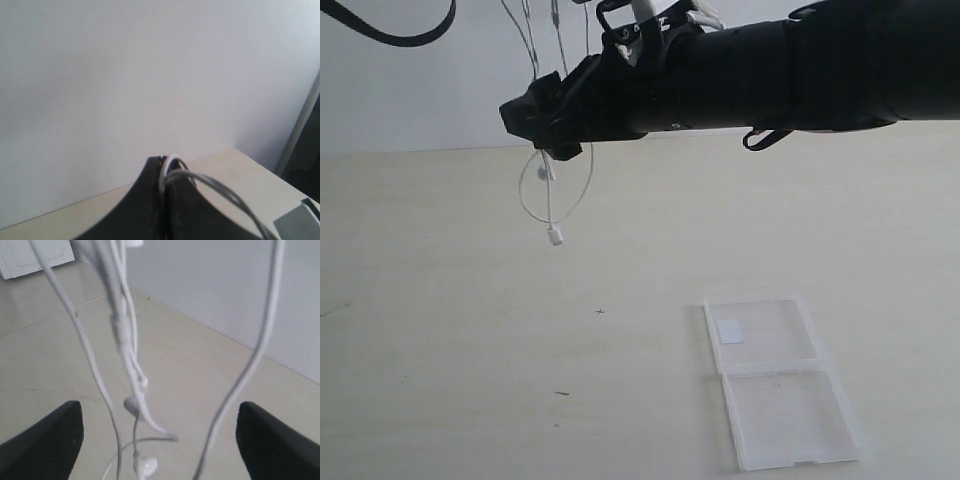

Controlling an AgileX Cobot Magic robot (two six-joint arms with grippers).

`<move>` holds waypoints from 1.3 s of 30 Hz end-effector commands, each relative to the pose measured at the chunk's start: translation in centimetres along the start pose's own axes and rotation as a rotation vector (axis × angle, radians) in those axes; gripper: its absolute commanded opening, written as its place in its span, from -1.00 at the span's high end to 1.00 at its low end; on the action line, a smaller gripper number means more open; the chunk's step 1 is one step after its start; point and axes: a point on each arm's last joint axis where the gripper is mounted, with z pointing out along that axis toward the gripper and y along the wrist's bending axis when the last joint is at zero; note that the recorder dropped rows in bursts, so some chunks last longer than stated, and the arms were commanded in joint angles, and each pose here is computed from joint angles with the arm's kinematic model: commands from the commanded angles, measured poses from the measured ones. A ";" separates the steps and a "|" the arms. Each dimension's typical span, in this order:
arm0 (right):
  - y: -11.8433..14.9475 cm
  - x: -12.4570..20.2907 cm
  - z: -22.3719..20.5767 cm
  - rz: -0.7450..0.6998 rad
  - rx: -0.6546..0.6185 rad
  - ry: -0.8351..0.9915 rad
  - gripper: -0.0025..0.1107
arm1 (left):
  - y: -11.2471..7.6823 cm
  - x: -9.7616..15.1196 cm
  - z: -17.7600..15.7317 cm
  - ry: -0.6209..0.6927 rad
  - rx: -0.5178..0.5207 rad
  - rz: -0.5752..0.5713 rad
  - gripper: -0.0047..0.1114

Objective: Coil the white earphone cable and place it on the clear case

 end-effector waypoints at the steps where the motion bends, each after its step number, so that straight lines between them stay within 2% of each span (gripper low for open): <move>1: 0.1 -0.2 0.0 0.001 -0.007 -0.008 -0.46 | -0.1 -0.4 0.0 -0.021 0.015 -0.025 0.92; 12: 0.3 -0.3 0.0 0.018 -0.029 -0.012 -0.45 | 0.0 -0.3 0.0 -0.004 0.004 0.054 0.92; 39: 0.5 -1.0 0.0 0.044 -0.052 -0.034 -0.40 | -0.2 -0.4 0.0 -0.015 0.019 0.038 0.92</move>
